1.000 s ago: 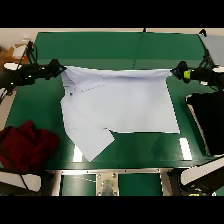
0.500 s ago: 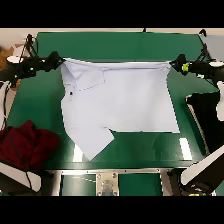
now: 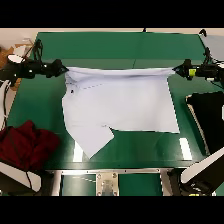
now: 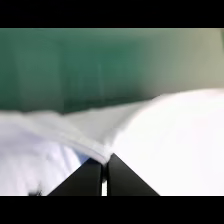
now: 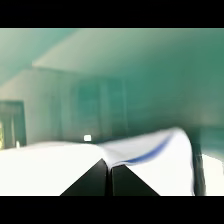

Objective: Fold the shirts.

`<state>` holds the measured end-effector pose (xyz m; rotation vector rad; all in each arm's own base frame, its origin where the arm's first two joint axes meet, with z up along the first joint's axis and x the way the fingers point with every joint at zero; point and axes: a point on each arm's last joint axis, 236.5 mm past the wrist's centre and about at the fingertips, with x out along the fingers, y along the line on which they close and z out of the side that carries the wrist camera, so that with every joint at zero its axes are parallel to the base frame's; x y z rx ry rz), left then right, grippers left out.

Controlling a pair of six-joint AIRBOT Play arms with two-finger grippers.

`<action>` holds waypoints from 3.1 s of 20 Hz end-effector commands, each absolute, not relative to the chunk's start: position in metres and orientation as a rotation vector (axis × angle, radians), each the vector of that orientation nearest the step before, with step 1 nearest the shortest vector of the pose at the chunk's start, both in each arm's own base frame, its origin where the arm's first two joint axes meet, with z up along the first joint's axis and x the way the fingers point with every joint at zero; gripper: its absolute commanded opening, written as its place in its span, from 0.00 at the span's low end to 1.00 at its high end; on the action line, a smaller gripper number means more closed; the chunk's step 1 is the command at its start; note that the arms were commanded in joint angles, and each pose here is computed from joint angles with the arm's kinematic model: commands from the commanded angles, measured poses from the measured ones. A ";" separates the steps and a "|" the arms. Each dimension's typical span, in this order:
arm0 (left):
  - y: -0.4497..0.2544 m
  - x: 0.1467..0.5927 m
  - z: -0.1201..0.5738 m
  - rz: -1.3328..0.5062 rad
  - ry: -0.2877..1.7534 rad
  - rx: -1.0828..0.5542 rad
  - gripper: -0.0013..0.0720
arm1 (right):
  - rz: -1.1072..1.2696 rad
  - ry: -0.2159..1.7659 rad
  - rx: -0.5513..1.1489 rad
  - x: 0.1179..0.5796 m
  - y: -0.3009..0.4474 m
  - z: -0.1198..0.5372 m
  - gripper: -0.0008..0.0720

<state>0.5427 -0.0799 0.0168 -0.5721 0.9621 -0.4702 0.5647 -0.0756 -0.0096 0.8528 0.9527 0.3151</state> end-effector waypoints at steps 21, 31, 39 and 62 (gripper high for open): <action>-0.084 0.470 -0.046 -0.434 1.308 -0.607 0.05 | 0.270 1.288 0.879 0.481 -0.079 -0.084 0.03; -0.087 0.455 -0.060 -0.418 1.368 -0.645 0.05 | 0.225 1.344 0.816 0.470 -0.090 -0.097 0.03; -0.086 0.406 -0.025 -0.473 1.558 -0.710 0.67 | 0.209 1.359 0.837 0.449 -0.096 -0.044 0.33; -0.155 0.218 -0.098 -0.195 1.299 -0.869 0.67 | -0.439 0.986 1.353 0.213 -0.034 -0.112 0.43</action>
